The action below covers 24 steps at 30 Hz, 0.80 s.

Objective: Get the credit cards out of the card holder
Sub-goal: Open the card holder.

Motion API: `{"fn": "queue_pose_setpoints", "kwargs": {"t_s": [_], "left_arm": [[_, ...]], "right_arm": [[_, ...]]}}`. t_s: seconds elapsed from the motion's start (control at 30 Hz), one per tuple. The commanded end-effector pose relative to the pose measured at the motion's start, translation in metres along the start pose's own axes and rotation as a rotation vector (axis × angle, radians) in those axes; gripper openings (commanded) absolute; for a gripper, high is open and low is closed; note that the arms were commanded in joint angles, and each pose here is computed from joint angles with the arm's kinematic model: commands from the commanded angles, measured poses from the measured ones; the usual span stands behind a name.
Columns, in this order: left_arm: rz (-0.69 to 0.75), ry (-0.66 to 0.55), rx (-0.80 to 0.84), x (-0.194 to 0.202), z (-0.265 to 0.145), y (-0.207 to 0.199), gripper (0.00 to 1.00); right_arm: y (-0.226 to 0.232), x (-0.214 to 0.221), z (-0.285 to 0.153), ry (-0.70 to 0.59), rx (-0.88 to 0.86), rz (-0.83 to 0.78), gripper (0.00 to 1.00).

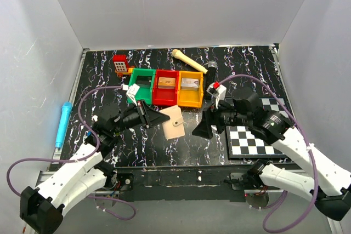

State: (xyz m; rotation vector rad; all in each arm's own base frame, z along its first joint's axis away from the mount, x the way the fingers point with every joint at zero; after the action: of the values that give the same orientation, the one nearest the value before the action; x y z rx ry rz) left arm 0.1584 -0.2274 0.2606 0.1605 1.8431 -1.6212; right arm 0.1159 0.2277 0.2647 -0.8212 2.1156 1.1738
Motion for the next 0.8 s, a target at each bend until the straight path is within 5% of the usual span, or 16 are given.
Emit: {"fn": "queue_pose_setpoints", "kwargs": {"t_s": [0.0,0.13,0.27,0.47,0.77], "left_arm": [[-0.040,-0.026,-0.270,-0.010,-0.001,0.027,0.00],[-0.042,-0.074,-0.424,-0.016,0.000,0.034,0.00],[-0.035,-0.135,-0.521,-0.020,0.002,0.025,0.00],[-0.056,-0.153,-0.754,-0.011,0.014,0.014,0.00],[-0.112,-0.197,-0.769,-0.011,0.029,0.005,0.00]], "right_arm": [[-0.027,-0.006,-0.012,0.004,0.382,-0.102,0.87],[-0.026,-0.019,-0.006,-0.008,0.563,-0.196,0.84],[-0.021,-0.040,-0.003,-0.152,0.696,-0.266,0.83],[-0.017,-0.056,0.007,-0.208,0.764,-0.266,0.81],[-0.005,-0.055,0.021,-0.237,0.718,-0.249,0.79]]}}
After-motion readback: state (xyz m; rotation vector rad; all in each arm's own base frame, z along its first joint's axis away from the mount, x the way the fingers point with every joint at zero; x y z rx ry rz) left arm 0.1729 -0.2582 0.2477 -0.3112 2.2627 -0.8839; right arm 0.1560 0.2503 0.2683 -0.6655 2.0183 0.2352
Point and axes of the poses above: each gripper's point midway between its finger pads, its own z axis out along the fingers, its own y axis along the line the jaws close on, x = y × z, the point moved 3 cm from there along -z, back along the fingers, and after that the axes turned 3 degrees about -z, right-handed, at the moved point
